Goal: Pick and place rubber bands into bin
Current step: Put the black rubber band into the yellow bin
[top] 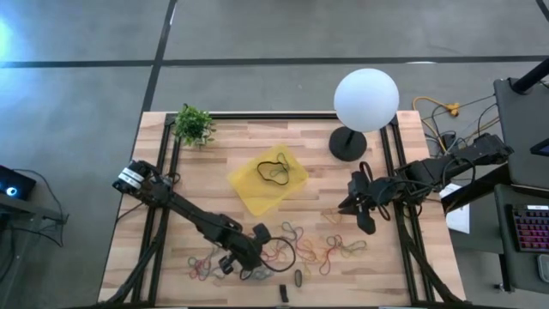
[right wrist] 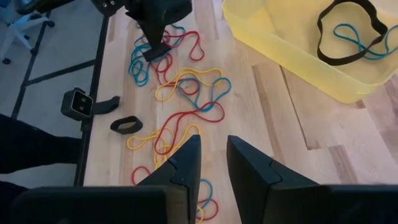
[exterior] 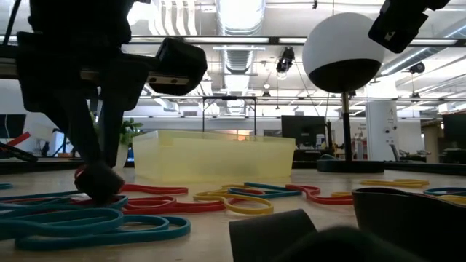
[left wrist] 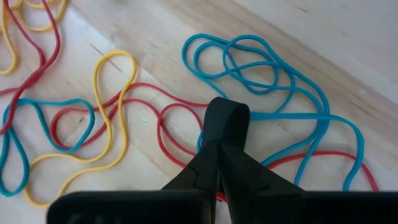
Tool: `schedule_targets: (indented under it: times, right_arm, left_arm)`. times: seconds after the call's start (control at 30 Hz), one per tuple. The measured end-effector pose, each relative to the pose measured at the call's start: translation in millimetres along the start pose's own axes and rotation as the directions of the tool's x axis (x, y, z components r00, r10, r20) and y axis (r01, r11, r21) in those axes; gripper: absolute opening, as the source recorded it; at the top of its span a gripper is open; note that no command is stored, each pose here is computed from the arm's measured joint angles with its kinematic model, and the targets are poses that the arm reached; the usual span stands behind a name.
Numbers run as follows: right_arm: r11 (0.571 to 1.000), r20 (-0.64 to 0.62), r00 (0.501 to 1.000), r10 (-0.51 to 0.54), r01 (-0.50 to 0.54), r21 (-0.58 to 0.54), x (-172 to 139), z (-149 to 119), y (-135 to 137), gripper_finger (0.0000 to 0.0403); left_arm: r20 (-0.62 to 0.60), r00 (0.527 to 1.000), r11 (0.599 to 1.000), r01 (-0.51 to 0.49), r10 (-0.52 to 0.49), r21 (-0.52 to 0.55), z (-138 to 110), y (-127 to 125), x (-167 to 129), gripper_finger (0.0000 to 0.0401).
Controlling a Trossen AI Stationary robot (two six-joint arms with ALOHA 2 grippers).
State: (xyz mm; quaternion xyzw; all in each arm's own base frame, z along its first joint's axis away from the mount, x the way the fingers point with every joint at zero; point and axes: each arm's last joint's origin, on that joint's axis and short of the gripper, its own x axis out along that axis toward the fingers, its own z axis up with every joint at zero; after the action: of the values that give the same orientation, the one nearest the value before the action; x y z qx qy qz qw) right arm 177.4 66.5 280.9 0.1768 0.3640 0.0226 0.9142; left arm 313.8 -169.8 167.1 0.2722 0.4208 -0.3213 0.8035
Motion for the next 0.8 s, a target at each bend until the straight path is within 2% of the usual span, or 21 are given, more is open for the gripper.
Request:
schedule_targets:
  times: [0.13,0.4,0.6,0.67,0.8]
  right_arm:
    - [1.000,0.000,1.000,-0.001,0.001,0.000,0.1,-0.1,-0.1,0.0068]
    - [1.000,-0.008,1.000,-0.009,0.009,-0.002,2.1,-2.6,-1.5,0.0068]
    - [1.000,-0.015,1.000,-0.016,0.016,-0.003,3.8,-4.7,-2.7,0.0068]
    - [1.000,-0.015,1.000,-0.016,0.016,-0.005,4.0,-4.7,-2.7,0.0068]
    - [0.999,-0.006,0.999,-0.034,0.034,-0.011,4.3,-4.9,-3.5,0.0068]
  left_arm:
    - [0.000,1.000,1.000,-0.018,0.018,-0.003,2.0,2.0,-1.3,0.0000]
    - [0.061,0.984,0.986,-0.163,0.165,-0.032,22.1,22.6,-27.5,0.0000]
    - [0.172,0.934,0.941,-0.283,0.315,-0.184,32.6,48.1,-66.1,0.0000]
    - [0.189,0.899,0.905,-0.347,0.396,-0.245,32.6,56.3,-80.8,0.0000]
    - [0.121,0.808,0.789,-0.513,0.577,-0.339,22.2,72.5,-108.5,0.0000]
